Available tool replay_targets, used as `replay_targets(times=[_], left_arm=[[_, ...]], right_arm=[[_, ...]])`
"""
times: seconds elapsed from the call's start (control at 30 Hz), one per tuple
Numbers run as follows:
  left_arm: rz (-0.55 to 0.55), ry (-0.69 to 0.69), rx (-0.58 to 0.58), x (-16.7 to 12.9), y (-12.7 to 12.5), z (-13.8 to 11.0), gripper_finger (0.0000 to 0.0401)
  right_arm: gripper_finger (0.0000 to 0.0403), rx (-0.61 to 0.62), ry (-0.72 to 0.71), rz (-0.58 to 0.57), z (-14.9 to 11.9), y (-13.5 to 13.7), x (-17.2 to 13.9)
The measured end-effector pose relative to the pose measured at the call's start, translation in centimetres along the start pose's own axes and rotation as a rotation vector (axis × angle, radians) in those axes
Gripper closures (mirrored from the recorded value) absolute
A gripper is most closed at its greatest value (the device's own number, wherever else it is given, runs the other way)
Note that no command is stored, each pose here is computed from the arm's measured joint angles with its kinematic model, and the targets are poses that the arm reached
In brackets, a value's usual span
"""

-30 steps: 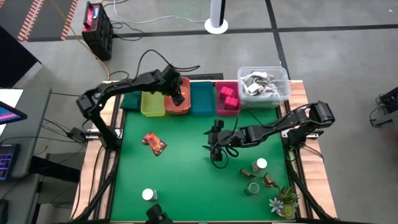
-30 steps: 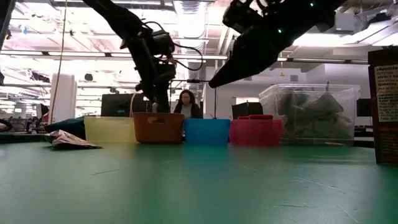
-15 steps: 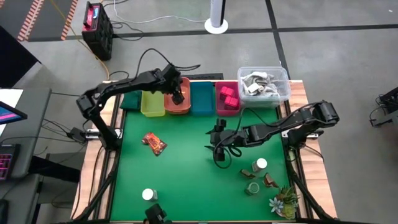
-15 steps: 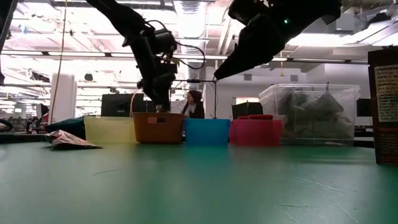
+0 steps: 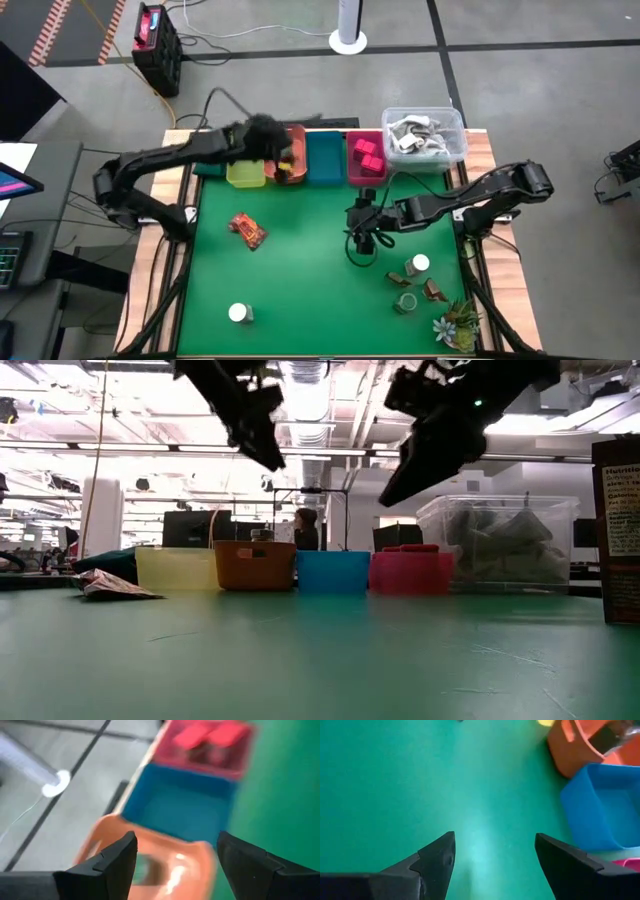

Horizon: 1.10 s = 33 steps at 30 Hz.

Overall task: Sort spices by type
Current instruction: Put the green spice bottle into the orange bin

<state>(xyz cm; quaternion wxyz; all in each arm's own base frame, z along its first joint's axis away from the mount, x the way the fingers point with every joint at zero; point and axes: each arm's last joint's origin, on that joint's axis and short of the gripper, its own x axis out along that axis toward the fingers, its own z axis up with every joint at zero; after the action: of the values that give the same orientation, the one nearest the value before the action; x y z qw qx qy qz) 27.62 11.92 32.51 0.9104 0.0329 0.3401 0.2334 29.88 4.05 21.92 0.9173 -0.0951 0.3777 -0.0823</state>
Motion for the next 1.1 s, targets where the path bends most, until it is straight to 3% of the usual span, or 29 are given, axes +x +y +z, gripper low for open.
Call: replay_targets(times=[0.13,0.3,0.4,0.5,0.77,1.1], left_arm=[[-0.122,-0.101,-0.010,-0.7,-5.2,-1.5,0.0145],[-0.219,-0.220,-0.040,-1.7,-10.4,-3.4,0.0148],[-0.233,-0.208,-0.032,-2.8,-12.6,-4.0,0.0148],[-0.217,-0.208,-0.006,-3.7,-14.2,-4.5,0.0148],[-0.136,-0.233,0.015,-4.5,-15.2,-4.7,0.0148],[-0.119,-0.185,-0.004,-4.4,-15.1,-5.2,0.0148]], right_arm=[[0.0100,-0.058,-0.069,0.045,0.6,1.3,-2.0],[0.0100,-0.208,-0.180,0.158,1.1,5.2,-4.3],[0.0100,-0.273,-0.105,0.236,1.0,7.6,-6.6],[0.0100,-0.241,-0.041,0.291,1.2,9.3,-9.0],[0.0100,-0.138,0.045,0.351,1.0,11.2,-11.9],[0.0100,-0.320,0.066,0.404,-1.0,13.5,-14.3]])
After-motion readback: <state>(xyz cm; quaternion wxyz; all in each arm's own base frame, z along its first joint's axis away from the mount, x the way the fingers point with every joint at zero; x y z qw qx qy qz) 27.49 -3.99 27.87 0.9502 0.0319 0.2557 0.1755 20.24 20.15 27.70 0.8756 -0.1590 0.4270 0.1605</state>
